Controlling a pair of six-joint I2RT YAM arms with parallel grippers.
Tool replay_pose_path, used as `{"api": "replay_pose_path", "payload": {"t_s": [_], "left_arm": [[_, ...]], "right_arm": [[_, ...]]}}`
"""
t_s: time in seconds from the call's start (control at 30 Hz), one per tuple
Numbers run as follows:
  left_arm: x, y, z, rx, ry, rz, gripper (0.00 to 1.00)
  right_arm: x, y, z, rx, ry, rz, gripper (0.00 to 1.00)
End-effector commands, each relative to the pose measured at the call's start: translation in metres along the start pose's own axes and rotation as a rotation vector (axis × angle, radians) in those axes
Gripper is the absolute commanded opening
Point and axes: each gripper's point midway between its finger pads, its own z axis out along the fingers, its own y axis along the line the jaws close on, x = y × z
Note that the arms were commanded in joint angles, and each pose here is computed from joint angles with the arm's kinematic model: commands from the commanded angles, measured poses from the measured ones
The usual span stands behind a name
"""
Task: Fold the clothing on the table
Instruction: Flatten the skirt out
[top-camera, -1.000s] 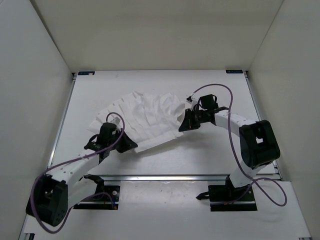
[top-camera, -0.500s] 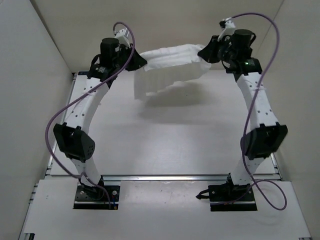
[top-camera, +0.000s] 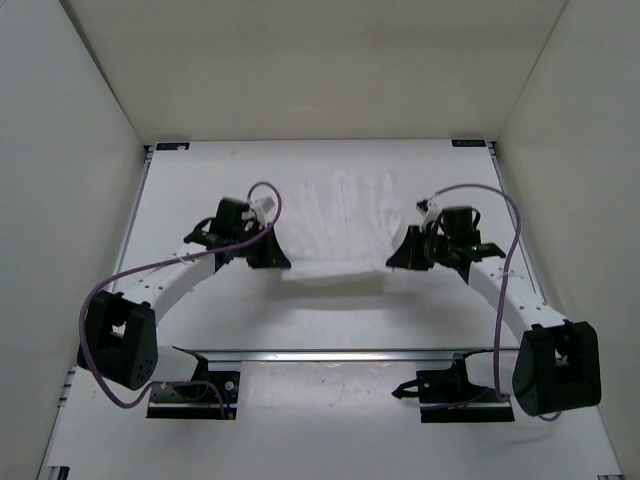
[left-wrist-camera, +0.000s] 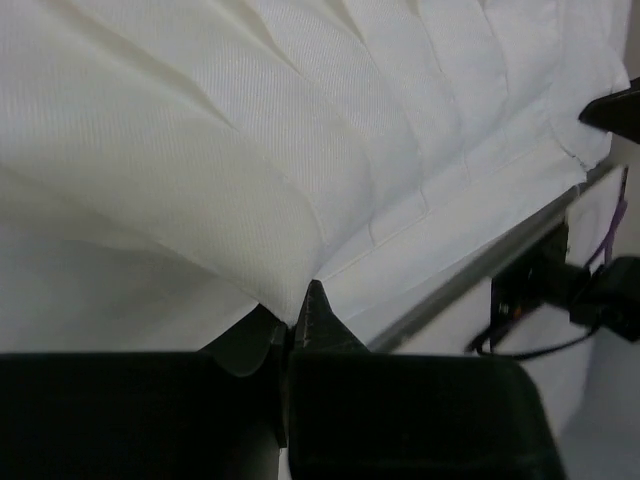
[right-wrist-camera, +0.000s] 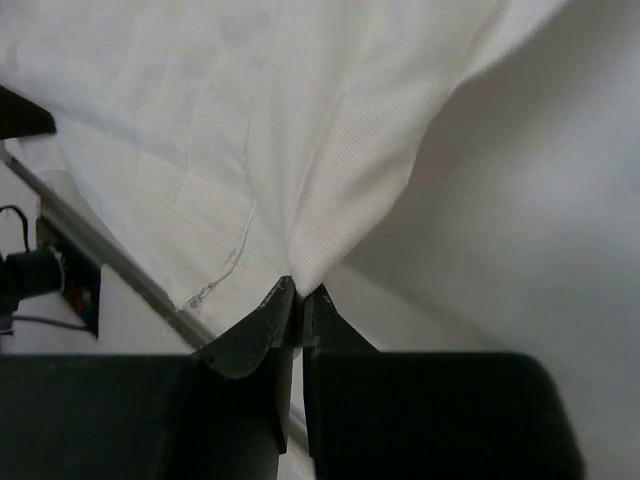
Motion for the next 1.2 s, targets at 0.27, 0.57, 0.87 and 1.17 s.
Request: {"api": "replay_pose_path", "payload": {"t_s": [0.27,0.57,0.87,1.17], "left_arm": [[0.067,0.036,-0.055,-0.159,0.03,-0.109,0.0],[-0.023,0.04,-0.026,-0.121,-0.024,-0.194,0.0],[-0.119,0.031,-0.036,-0.148,-0.151,-0.068,0.0],[0.008,0.063,-0.019,-0.243,0.034,-0.118,0.09]], "right_arm": [[0.036,-0.012,-0.031,0.111,-0.089,0.105,0.0],[-0.102,0.002,-0.001,0.018,-0.186,-0.082,0.0],[-0.175,-0.002,0.007,0.031,-0.25,-0.137,0.0],[-0.044,-0.028,0.005,0.132,-0.14,-0.016,0.01]]}}
